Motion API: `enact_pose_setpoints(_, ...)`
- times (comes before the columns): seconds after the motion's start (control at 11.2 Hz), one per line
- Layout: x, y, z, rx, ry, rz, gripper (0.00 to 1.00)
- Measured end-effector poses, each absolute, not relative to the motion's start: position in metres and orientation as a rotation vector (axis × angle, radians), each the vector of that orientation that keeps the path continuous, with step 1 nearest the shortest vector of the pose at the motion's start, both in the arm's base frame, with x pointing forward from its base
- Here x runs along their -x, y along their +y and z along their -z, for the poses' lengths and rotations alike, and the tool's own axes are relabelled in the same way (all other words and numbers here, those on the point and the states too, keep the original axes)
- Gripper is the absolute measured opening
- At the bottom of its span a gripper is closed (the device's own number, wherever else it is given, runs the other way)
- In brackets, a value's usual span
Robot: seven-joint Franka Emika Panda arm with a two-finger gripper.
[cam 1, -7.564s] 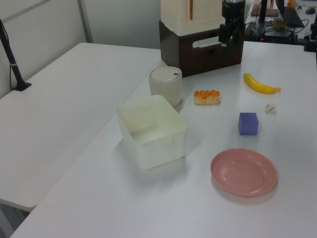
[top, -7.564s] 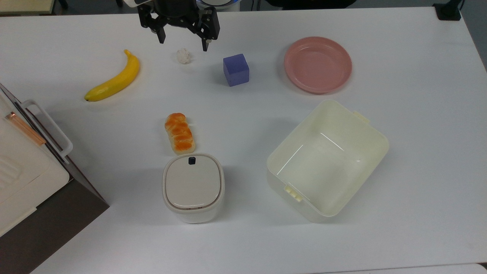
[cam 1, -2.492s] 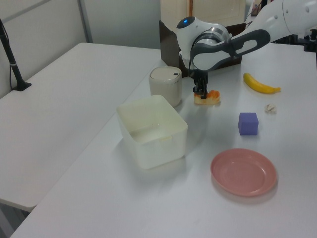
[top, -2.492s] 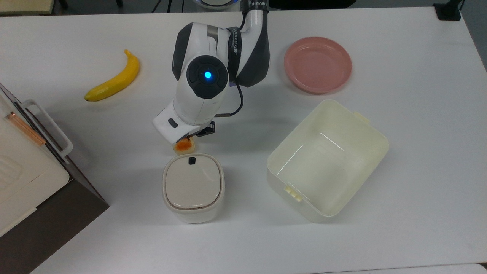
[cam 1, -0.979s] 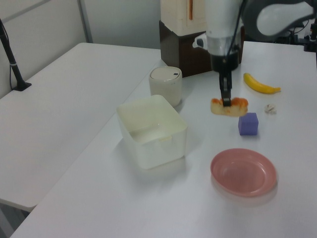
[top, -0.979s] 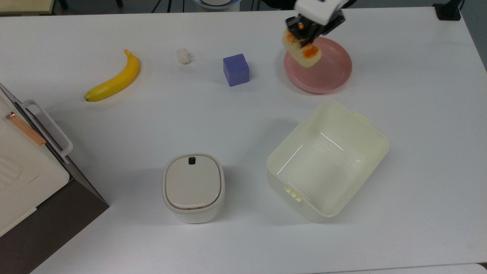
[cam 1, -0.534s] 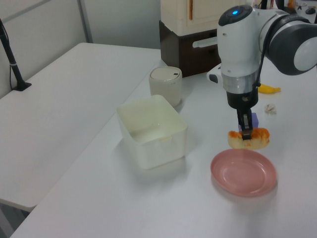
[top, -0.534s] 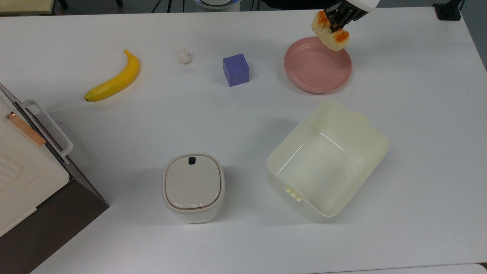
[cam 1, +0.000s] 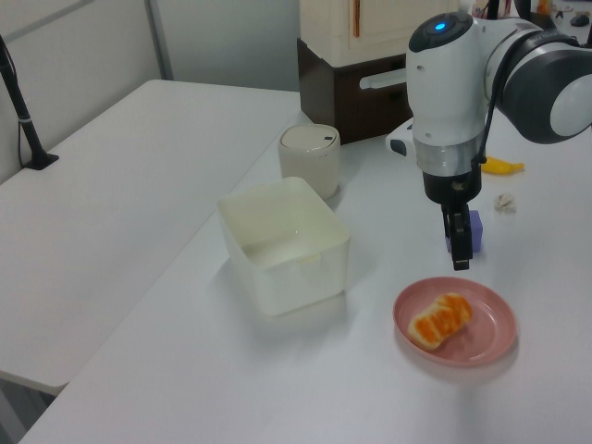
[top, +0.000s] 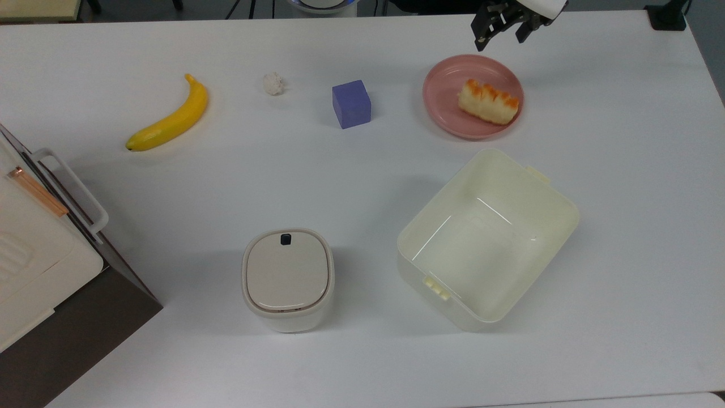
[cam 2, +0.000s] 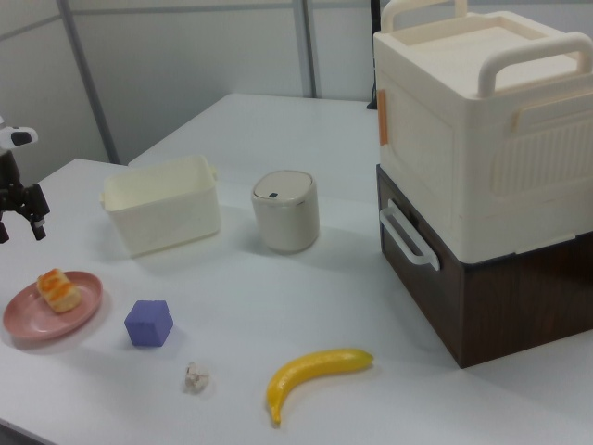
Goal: Put the bread on a plate
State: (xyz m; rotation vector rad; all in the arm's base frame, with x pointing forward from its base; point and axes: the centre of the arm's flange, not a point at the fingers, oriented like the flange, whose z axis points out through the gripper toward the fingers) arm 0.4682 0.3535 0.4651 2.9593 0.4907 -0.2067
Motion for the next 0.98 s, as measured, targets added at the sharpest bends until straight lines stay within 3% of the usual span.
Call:
enact_pose_setpoints(0.09,-0.469,0.353,-0.465,-2.959,0.489,0.206,0.98)
enact_pose_setpoints(0.18,-0.472,0.348,-0.466,-2.959,0.476,0.203,1.00)
enact_pose_setpoints(0.62,-0.537,0.218,-0.501,-3.029,0.271,0.149,1.00)
enact_pose_setpoints(0.98,-0.571,0.086,-0.544,-3.071,0.118,0.049,1.00)
